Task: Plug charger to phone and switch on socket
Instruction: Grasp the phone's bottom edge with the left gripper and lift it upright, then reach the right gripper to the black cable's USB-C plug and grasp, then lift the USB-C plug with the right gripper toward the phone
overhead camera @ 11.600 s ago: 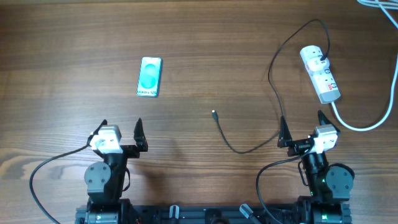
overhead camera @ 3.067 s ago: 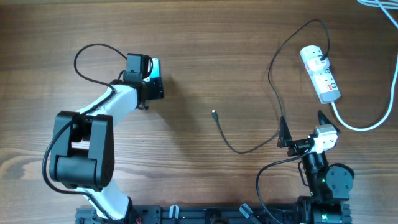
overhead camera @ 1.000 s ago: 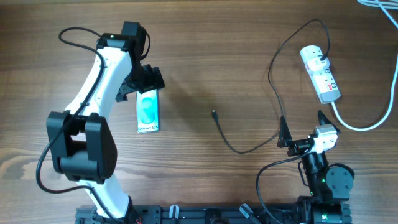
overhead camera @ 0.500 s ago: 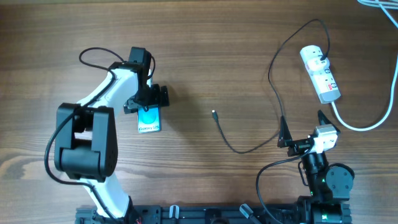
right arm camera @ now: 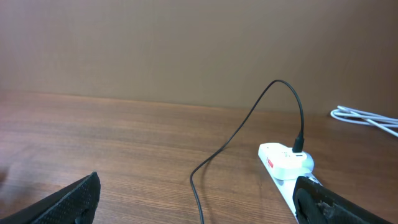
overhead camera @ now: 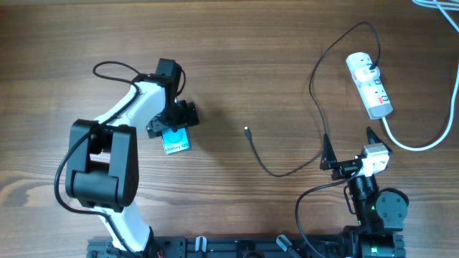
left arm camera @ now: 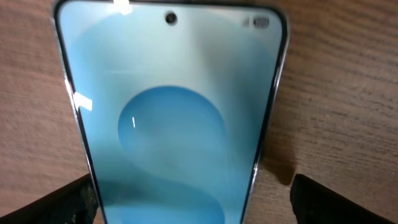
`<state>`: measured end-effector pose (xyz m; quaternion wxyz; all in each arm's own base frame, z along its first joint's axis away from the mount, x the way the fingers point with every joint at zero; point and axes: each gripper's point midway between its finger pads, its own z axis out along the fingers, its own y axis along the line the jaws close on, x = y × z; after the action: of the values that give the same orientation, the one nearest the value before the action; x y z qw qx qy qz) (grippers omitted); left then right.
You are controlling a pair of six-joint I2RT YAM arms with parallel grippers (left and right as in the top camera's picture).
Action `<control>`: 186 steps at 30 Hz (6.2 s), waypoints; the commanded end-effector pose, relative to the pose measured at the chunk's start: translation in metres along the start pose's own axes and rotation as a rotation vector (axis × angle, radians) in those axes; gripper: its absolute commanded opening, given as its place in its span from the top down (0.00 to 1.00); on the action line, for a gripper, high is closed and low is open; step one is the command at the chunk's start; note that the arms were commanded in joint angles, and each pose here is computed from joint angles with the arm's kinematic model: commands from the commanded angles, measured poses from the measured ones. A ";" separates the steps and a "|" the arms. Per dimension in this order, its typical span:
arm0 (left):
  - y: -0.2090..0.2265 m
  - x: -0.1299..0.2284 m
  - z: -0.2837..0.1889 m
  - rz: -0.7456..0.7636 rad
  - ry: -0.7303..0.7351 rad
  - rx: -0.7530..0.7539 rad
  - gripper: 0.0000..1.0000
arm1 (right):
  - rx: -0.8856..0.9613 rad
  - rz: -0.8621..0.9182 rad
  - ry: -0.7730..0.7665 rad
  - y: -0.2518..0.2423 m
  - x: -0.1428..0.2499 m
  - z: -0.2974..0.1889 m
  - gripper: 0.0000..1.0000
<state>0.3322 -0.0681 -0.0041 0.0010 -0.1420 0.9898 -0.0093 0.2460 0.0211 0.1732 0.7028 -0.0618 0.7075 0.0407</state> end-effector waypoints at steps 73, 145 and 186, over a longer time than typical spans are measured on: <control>-0.002 0.012 0.021 -0.217 0.112 0.113 0.03 | -0.511 0.058 1.308 0.163 0.053 0.085 0.02; -0.007 0.029 0.024 -0.231 0.211 0.227 0.16 | 0.081 0.147 1.329 0.091 0.179 0.106 0.63; -0.007 0.028 0.024 -0.231 0.208 0.229 0.16 | -0.153 0.029 1.372 0.102 0.170 0.090 0.60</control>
<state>0.3283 -0.0786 0.0035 -0.0425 -0.2538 0.9555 -0.1445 0.3267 0.1284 0.0008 0.0944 -0.1064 0.9887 0.0467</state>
